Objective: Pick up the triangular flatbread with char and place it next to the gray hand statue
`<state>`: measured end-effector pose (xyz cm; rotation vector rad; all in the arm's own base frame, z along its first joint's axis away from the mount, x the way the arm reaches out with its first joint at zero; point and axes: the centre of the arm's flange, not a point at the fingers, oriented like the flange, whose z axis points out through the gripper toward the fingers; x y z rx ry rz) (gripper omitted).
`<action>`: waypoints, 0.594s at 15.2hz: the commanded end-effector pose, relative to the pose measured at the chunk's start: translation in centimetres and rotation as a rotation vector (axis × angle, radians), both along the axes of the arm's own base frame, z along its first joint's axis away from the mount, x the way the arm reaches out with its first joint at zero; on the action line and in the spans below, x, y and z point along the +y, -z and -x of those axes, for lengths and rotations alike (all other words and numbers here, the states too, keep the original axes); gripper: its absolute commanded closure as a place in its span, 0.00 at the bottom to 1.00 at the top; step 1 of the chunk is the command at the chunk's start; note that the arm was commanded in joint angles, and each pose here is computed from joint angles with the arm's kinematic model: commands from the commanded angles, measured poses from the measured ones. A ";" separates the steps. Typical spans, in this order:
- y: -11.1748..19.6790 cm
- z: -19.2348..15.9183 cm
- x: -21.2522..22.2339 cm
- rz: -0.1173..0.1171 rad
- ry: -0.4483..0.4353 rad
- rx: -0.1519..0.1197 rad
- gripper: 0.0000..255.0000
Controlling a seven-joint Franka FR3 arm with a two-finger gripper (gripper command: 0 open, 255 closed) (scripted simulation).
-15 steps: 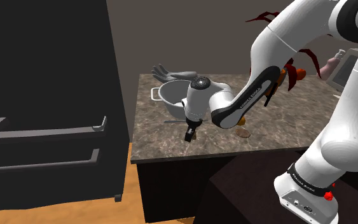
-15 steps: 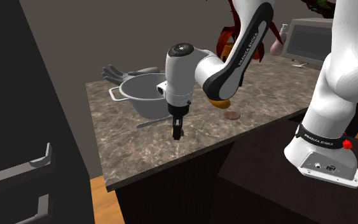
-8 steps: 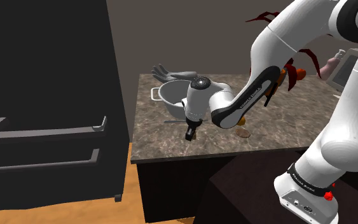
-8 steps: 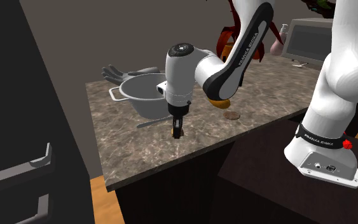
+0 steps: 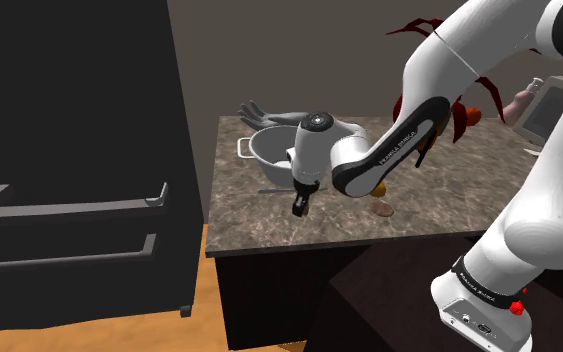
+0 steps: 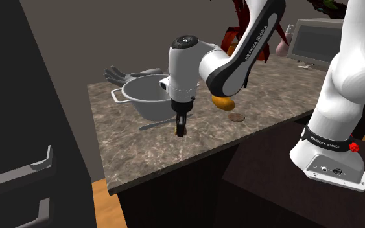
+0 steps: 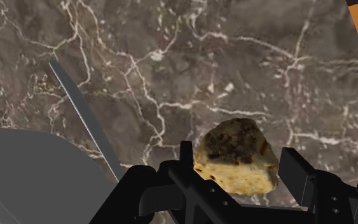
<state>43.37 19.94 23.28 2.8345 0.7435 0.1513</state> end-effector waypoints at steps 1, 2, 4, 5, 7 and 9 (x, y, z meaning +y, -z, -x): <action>-0.9 0.0 0.0 0.000 0.000 0.000 1.00; -1.5 0.0 0.0 0.000 0.000 0.000 1.00; -2.5 0.0 0.0 0.000 0.000 0.000 1.00; -3.1 0.0 0.0 0.000 0.000 0.000 1.00; -4.1 0.0 0.0 0.000 0.000 0.000 1.00; -5.2 0.0 0.0 0.000 0.000 0.000 1.00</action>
